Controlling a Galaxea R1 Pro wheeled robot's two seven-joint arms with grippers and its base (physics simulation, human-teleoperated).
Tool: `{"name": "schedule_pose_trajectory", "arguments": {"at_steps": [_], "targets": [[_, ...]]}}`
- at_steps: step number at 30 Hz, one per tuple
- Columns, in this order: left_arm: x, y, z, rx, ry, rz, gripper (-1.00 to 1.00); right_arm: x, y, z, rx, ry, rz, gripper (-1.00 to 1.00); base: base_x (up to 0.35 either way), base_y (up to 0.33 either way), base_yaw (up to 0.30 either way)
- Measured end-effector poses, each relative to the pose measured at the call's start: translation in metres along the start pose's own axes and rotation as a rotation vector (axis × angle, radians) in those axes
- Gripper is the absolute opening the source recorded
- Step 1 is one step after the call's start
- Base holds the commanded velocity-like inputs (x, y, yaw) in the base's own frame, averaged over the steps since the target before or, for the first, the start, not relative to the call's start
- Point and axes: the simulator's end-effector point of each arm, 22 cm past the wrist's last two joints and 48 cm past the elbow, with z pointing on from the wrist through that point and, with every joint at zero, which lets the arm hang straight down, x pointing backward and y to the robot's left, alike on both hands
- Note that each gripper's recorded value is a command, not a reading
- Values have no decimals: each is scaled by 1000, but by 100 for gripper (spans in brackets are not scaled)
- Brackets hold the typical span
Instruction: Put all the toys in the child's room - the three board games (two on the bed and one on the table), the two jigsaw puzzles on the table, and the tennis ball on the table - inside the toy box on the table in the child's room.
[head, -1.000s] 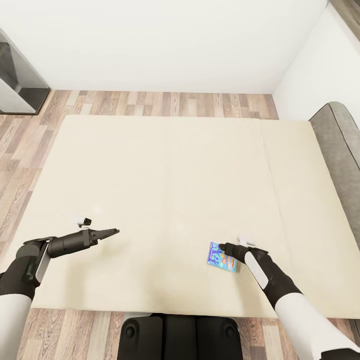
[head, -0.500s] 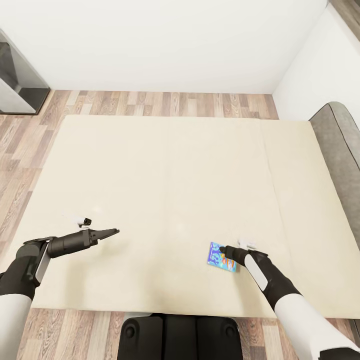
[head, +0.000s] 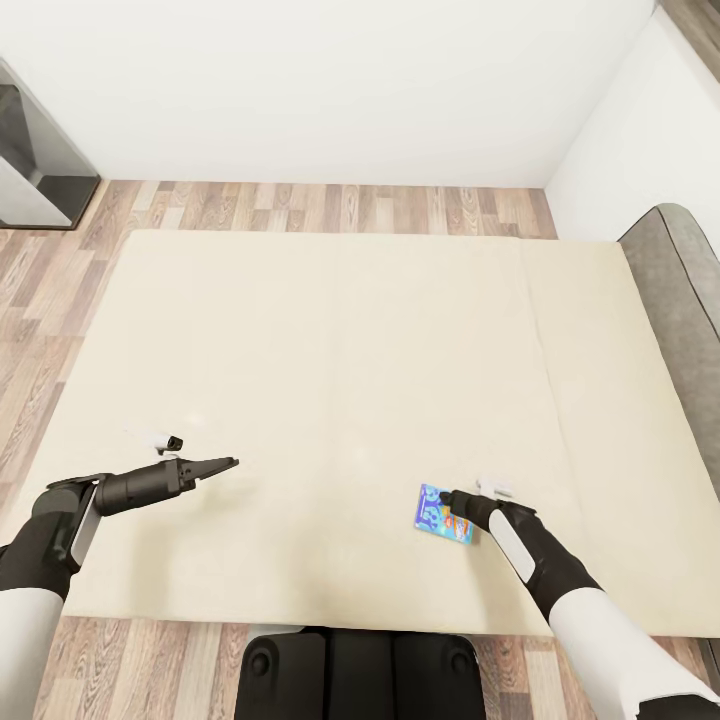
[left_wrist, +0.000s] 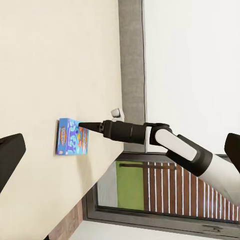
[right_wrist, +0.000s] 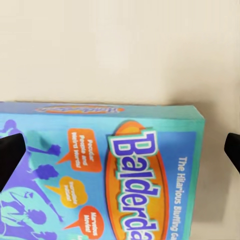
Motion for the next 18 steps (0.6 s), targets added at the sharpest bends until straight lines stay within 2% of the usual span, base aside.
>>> {"name": "schedule_pose_trajectory", "arguments": {"at_steps": [18], "targets": [[1,2,1,-2,3,-4,100,1,1,1,-7,1,1,100,0,0,0]]}}
